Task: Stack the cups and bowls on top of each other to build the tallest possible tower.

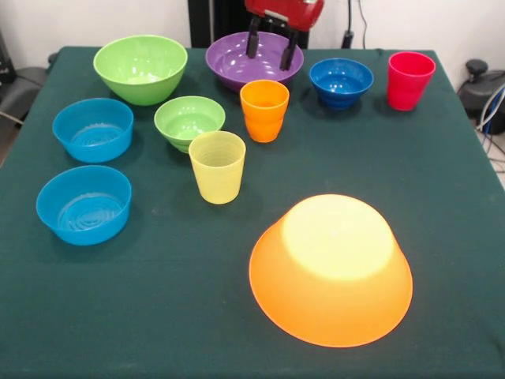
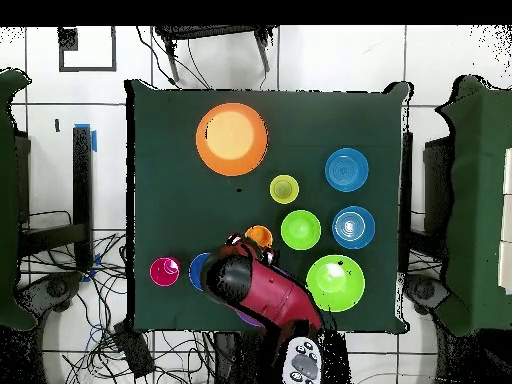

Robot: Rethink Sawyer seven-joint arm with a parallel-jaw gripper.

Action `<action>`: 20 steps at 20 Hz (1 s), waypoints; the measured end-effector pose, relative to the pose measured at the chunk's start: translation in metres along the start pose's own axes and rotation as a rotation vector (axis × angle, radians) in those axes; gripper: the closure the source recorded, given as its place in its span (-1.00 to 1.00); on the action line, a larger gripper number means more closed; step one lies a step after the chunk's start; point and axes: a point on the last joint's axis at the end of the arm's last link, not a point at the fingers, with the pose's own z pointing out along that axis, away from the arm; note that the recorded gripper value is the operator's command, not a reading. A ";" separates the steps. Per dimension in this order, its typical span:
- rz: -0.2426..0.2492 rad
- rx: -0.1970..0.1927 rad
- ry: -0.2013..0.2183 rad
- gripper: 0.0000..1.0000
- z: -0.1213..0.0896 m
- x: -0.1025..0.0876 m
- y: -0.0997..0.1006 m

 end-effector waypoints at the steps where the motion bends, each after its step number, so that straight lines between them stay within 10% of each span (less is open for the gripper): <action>1: -0.015 -0.008 -0.002 -1.00 -0.001 -0.001 -0.001; 6: -0.110 -0.033 -0.042 -1.00 -0.003 -0.012 -0.047; 13: -0.187 0.038 -0.106 -1.00 0.010 -0.012 -0.128; 20: -0.253 0.039 -0.109 -1.00 0.036 0.005 -0.165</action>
